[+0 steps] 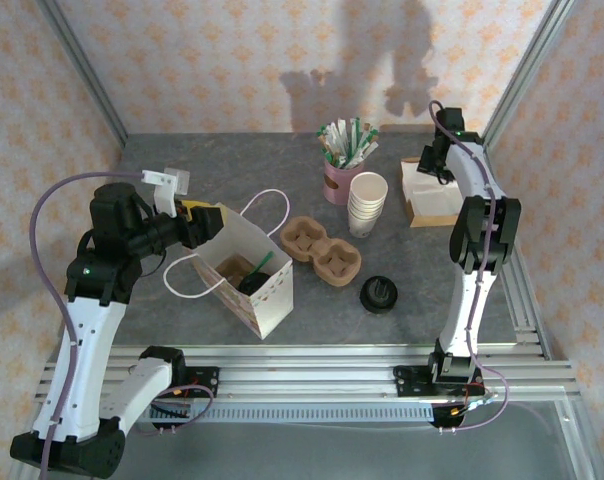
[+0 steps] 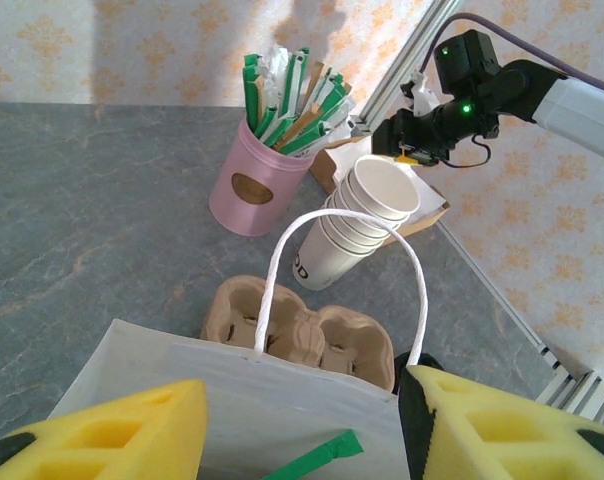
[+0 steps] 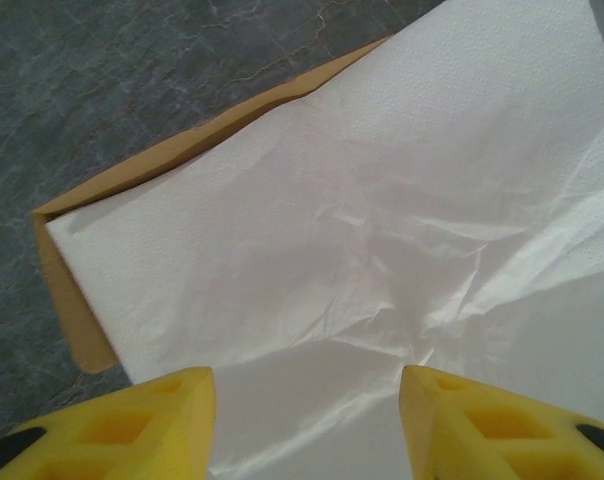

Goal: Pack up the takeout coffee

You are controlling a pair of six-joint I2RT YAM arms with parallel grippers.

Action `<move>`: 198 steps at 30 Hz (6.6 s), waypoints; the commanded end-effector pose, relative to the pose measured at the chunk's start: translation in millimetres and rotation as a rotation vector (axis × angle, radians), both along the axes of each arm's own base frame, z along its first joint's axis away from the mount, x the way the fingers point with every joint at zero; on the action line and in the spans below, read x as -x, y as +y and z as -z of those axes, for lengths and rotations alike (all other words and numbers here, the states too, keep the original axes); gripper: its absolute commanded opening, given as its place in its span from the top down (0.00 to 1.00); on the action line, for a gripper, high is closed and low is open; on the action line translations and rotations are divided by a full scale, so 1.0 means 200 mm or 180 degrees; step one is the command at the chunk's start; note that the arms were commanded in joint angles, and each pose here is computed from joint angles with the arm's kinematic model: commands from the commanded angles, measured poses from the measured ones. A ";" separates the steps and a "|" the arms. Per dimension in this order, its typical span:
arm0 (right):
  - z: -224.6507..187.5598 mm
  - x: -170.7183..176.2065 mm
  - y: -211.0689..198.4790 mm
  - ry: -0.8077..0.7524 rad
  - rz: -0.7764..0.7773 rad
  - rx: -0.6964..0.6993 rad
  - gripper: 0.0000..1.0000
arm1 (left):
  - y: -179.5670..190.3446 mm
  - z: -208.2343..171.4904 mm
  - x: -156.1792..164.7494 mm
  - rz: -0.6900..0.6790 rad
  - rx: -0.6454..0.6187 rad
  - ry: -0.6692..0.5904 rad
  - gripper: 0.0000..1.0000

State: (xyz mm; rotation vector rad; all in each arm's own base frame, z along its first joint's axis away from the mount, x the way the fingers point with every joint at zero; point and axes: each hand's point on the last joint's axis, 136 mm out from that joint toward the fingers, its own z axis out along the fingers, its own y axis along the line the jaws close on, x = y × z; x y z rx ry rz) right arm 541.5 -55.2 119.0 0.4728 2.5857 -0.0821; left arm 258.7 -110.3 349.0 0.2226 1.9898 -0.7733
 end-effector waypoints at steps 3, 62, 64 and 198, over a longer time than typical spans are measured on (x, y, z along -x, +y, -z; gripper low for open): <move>0.10 0.06 -0.18 0.0246 0.0296 -0.0157 0.47 | 0.02 0.01 -0.02 -0.0053 0.0009 0.0000 0.46; -0.14 0.08 -0.12 -0.0204 0.0318 -0.0155 1.00 | 0.03 0.01 -0.03 -0.0095 0.0061 -0.0003 0.45; -0.20 0.09 -0.09 -0.0301 0.0295 -0.0100 1.00 | 0.03 0.01 -0.04 -0.0099 0.0059 0.0008 0.45; -0.78 1.61 2.52 -0.0835 -0.3205 -0.0892 1.00 | 0.41 0.08 -0.15 -0.1432 -0.0207 0.0075 0.43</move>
